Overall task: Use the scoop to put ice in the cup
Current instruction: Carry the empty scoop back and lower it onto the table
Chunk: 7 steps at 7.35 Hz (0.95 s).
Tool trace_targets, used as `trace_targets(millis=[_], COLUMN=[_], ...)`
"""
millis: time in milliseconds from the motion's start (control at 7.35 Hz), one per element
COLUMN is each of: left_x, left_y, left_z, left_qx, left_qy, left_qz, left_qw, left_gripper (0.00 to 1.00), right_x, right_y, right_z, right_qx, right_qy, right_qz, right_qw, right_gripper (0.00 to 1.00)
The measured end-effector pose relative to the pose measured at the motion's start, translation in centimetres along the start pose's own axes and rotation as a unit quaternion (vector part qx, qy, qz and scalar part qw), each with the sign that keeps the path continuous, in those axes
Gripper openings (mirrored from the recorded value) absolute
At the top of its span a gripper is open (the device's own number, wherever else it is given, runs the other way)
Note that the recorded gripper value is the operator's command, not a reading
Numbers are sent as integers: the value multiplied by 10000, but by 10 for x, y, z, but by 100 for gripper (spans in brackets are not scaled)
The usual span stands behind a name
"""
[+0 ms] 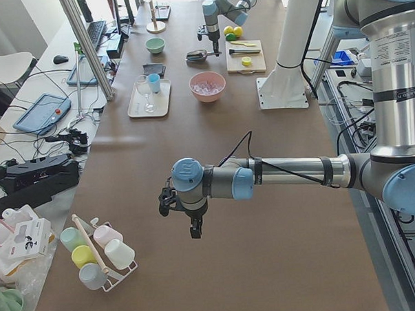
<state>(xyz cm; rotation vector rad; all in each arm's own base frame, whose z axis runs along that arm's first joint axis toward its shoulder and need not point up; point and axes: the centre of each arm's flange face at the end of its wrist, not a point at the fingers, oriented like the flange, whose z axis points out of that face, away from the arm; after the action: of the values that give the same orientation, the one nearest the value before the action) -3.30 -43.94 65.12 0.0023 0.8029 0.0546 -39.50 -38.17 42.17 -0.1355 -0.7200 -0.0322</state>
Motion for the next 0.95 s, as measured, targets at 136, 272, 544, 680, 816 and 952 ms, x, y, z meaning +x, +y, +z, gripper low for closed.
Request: trace_targets(millis=[136, 272, 544, 680, 816, 952], left_x=[0, 0, 0, 0, 0, 0], left_y=[0, 0, 0, 0, 0, 0], left_z=[0, 0, 0, 0, 0, 0], left_qx=[0, 0, 0, 0, 0, 2], left_qy=[0, 0, 0, 0, 0, 0], left_qz=[-1, -1, -7, -8, -9, -10], left_qw=[10000, 10000, 10000, 10000, 10000, 10000], left_gripper=[98, 98, 98, 98, 98, 98], right_x=[0, 0, -2, -3, -4, -6], right_y=[-1, -3, -4, -3, -3, -1], right_z=[3, 7, 8, 7, 5, 0], right_qx=[-24, -53, -79, -82, -80, -66], right_qy=[13, 36, 29, 12, -9, -38], right_qz=[-84, -144, -208, -223, -237, -256], right_qw=[10000, 9999, 9997, 9997, 9997, 9996], right_gripper=[100, 100, 100, 100, 100, 100])
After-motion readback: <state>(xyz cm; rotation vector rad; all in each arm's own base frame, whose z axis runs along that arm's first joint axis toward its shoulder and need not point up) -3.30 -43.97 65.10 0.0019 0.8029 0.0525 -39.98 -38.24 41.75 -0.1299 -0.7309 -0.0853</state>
